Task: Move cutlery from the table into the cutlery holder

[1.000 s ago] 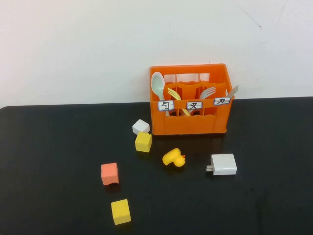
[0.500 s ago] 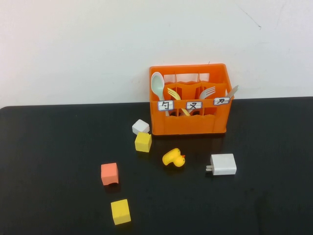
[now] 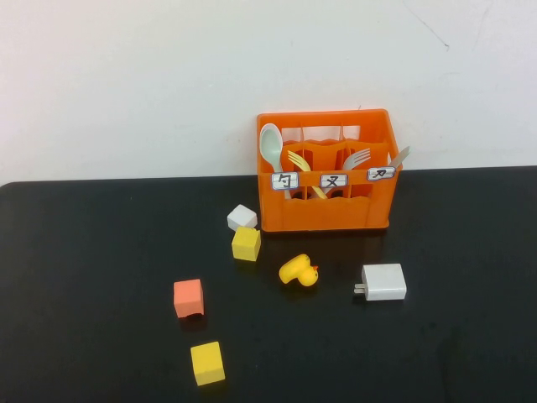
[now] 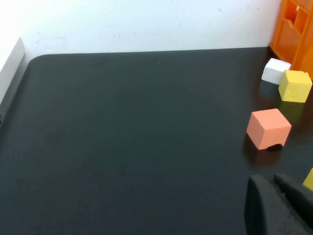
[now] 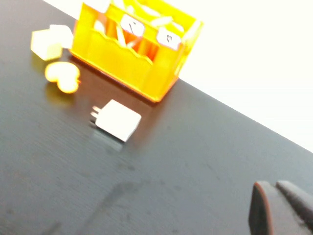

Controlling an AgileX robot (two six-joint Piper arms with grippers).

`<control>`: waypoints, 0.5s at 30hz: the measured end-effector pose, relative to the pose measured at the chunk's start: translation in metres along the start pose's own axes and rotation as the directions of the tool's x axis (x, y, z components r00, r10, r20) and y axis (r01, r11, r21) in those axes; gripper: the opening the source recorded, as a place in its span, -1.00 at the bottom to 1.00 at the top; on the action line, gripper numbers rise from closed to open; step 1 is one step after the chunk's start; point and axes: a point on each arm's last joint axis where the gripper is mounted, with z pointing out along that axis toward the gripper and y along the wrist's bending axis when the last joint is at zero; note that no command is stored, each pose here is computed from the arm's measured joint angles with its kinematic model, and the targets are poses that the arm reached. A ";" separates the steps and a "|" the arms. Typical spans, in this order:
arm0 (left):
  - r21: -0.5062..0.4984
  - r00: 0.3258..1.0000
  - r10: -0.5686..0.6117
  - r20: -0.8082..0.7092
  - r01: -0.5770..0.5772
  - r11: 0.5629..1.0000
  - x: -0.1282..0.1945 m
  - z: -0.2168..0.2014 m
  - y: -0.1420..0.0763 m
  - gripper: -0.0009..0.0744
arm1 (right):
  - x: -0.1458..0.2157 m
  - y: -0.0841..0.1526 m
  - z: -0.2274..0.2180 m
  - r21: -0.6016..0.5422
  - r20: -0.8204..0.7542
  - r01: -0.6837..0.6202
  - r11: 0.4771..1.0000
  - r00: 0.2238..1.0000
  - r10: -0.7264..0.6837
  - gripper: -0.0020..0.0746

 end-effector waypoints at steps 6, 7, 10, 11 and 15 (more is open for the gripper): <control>0.000 1.000 0.000 0.000 0.000 1.000 0.000 0.000 0.000 -0.98 | 0.032 0.007 0.019 0.040 -0.031 -0.027 0.999 0.999 0.028 -0.95; 0.000 1.000 0.000 0.000 0.000 1.000 0.000 0.000 0.000 -0.98 | 0.036 0.007 0.020 0.043 -0.037 -0.029 0.999 0.999 0.031 -0.95; 0.000 1.000 0.000 0.000 0.000 1.000 0.000 0.000 0.000 -0.98 | 0.046 0.010 0.023 0.063 -0.058 -0.027 0.998 0.998 0.031 -0.95; 0.000 1.000 0.000 0.000 0.000 1.000 0.000 0.000 0.000 -0.98 | 0.049 0.010 0.024 0.077 -0.058 -0.026 0.997 0.998 0.031 -0.95; 0.000 1.000 0.000 0.000 0.000 1.000 0.000 0.000 0.000 -0.98 | 0.050 0.008 0.022 0.129 -0.022 -0.018 0.991 1.000 0.021 -0.95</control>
